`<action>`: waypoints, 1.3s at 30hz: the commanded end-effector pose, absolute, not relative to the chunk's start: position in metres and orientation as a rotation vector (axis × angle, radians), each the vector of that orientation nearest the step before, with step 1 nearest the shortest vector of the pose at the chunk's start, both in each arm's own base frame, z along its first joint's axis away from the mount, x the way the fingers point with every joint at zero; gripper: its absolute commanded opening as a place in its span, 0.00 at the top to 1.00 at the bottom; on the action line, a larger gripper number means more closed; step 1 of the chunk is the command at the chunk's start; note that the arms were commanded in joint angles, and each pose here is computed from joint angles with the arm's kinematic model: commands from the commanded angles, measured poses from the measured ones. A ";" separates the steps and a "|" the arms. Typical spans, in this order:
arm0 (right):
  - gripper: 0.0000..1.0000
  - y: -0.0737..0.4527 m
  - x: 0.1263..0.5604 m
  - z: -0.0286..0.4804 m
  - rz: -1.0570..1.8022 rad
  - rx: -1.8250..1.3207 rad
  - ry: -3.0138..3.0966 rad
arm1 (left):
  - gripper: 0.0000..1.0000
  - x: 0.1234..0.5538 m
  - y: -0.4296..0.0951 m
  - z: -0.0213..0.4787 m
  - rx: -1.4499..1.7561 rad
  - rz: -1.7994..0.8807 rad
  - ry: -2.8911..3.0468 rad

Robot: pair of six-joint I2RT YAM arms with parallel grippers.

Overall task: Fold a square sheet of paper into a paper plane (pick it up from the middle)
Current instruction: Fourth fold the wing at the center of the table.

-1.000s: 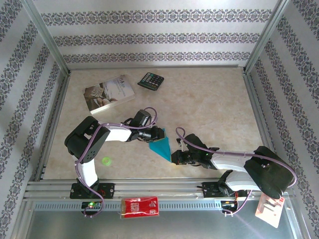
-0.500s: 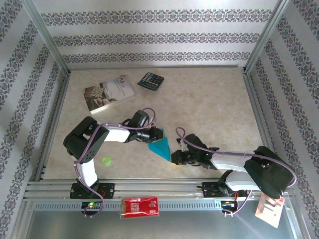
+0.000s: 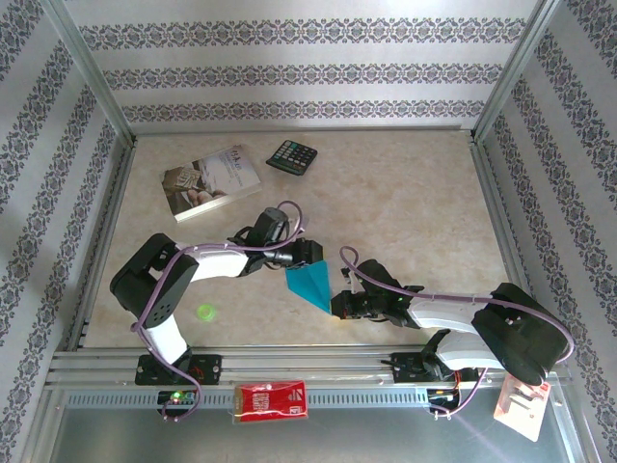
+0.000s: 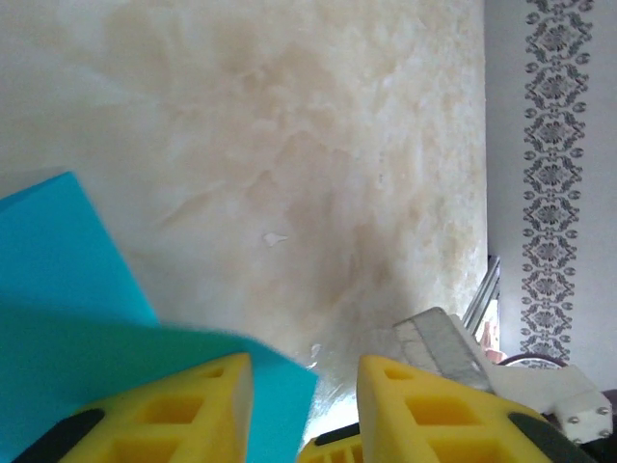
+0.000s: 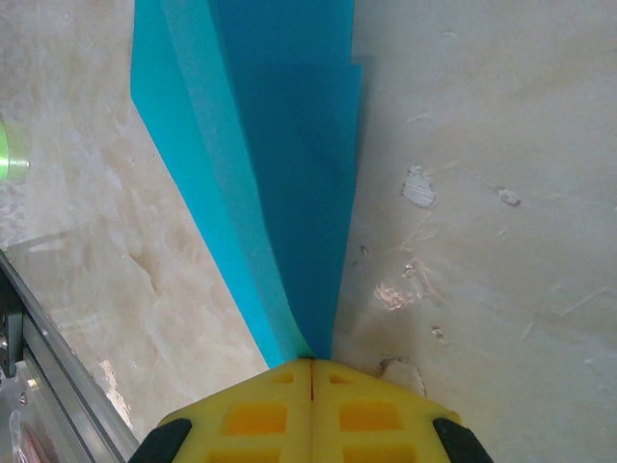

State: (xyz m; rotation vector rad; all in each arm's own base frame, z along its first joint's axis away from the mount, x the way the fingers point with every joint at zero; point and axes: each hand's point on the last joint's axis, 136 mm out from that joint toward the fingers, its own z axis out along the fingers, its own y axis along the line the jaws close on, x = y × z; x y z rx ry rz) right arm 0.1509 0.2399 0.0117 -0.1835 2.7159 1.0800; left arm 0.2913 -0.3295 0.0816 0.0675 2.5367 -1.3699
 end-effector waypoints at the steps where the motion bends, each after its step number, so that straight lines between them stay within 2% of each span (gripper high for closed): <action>1: 0.99 0.217 0.139 -0.021 0.896 -0.151 2.832 | 0.66 0.291 -0.339 0.095 0.151 -1.378 2.508; 6: 0.99 0.218 0.140 -0.020 0.898 -0.154 2.829 | 0.65 0.286 -0.356 0.113 0.205 -1.491 2.434; 10: 0.99 0.219 0.141 -0.020 0.898 -0.157 2.829 | 0.65 0.282 -0.366 0.109 0.227 -1.499 2.465; 21: 0.99 0.218 0.140 -0.021 0.893 -0.156 2.832 | 0.65 0.279 -0.338 0.058 0.163 -1.193 2.699; 39: 0.99 0.217 0.140 -0.023 0.891 -0.151 2.839 | 0.66 0.278 -0.315 0.026 0.095 -1.080 2.798</action>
